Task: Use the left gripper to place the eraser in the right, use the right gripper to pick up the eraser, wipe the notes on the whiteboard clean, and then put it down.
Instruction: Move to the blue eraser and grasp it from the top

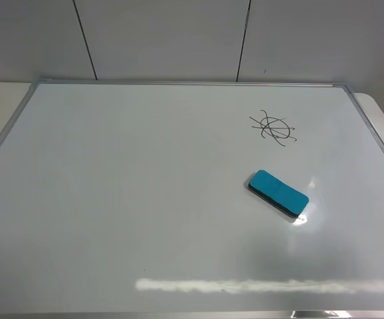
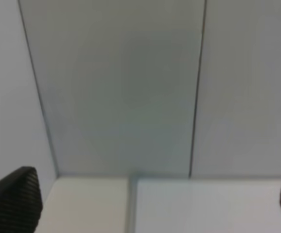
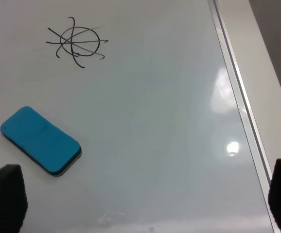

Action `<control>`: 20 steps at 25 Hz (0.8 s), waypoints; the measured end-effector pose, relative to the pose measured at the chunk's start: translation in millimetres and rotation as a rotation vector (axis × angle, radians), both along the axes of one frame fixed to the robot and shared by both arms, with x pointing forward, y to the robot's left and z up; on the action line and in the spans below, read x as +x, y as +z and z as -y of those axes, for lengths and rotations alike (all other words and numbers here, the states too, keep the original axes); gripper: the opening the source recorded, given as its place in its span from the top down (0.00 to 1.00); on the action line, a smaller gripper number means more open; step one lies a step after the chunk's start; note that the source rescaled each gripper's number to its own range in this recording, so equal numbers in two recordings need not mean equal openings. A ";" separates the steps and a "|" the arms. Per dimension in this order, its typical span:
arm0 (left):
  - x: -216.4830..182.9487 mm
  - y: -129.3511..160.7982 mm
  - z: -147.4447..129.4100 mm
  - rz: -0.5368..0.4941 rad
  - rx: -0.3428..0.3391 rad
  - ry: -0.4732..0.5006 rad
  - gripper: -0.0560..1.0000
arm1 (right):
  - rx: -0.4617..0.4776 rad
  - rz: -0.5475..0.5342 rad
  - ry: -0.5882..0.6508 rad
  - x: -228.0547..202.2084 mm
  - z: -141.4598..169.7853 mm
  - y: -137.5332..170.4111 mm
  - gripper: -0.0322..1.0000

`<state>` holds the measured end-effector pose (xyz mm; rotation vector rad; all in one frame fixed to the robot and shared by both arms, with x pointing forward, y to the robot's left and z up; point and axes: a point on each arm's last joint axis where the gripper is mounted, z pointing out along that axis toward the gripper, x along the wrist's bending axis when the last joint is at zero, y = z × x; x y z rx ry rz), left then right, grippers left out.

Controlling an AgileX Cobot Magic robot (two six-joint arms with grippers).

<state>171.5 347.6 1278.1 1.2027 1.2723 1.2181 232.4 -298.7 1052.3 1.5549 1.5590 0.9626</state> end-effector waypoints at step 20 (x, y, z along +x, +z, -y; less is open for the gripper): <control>58.6 -223.0 38.3 -0.431 -0.084 0.071 0.00 | 0.006 0.000 0.004 0.0 -0.6 0.0 0.00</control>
